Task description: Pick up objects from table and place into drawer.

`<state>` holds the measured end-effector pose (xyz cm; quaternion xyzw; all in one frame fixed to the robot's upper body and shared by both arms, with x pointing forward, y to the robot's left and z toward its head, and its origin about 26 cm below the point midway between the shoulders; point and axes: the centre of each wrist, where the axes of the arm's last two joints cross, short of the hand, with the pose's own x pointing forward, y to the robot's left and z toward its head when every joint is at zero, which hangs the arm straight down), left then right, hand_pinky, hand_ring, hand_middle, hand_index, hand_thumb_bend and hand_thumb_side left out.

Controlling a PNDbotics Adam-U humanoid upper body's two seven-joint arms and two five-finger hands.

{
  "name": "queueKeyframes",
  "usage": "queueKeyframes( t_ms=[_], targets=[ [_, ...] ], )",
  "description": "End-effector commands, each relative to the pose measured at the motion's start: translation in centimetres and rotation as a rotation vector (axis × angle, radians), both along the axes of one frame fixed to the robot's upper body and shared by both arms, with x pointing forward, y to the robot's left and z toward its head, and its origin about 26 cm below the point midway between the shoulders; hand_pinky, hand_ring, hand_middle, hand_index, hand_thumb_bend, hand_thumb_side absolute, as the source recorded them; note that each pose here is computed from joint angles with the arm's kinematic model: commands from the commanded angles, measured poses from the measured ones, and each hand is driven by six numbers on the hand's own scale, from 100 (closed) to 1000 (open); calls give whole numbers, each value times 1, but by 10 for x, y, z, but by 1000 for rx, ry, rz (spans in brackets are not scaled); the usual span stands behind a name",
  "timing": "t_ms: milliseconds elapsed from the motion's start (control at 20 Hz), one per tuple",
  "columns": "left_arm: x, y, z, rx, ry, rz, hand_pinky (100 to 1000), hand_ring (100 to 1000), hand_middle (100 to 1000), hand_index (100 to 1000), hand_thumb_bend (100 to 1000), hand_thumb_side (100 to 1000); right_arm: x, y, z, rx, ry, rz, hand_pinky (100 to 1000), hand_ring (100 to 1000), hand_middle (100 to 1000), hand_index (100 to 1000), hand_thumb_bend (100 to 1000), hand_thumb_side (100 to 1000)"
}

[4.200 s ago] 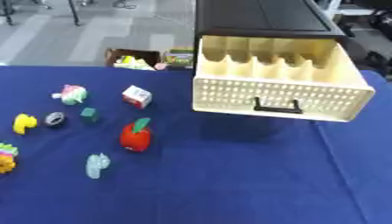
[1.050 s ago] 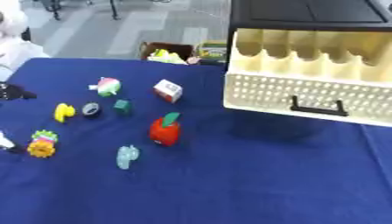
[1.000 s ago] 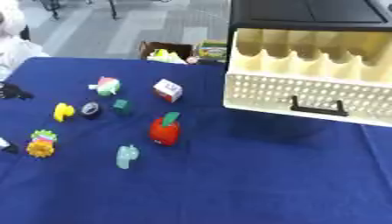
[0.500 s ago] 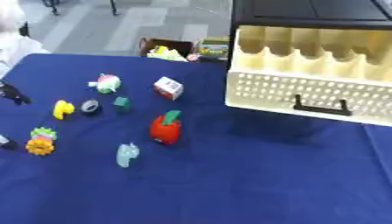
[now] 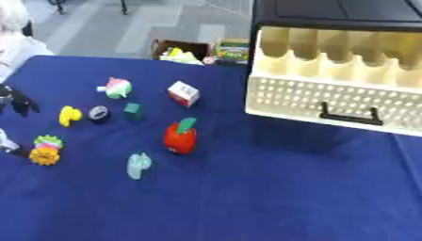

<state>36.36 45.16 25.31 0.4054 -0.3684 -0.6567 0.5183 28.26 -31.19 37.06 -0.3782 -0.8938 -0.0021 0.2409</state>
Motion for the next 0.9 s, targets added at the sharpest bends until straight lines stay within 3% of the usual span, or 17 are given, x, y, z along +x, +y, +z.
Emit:
queueKeyframes(
  t_ms=[50,300,900],
  targets=[
    [-3,0,16,8,-36,24,644,789,712,879,656,456,-4,0,5,-1,-30,-4,517,464,404,737,352,880],
    [-1,0,8,2,-34,32,639,788,724,884,569,390,-4,0,4,12,-34,-9,513,464,404,734,360,888],
    [6,-1,-8,-2,-23,51,626,781,743,885,565,401,-4,-2,2,37,-40,-15,510,465,404,727,358,888]
  ],
)
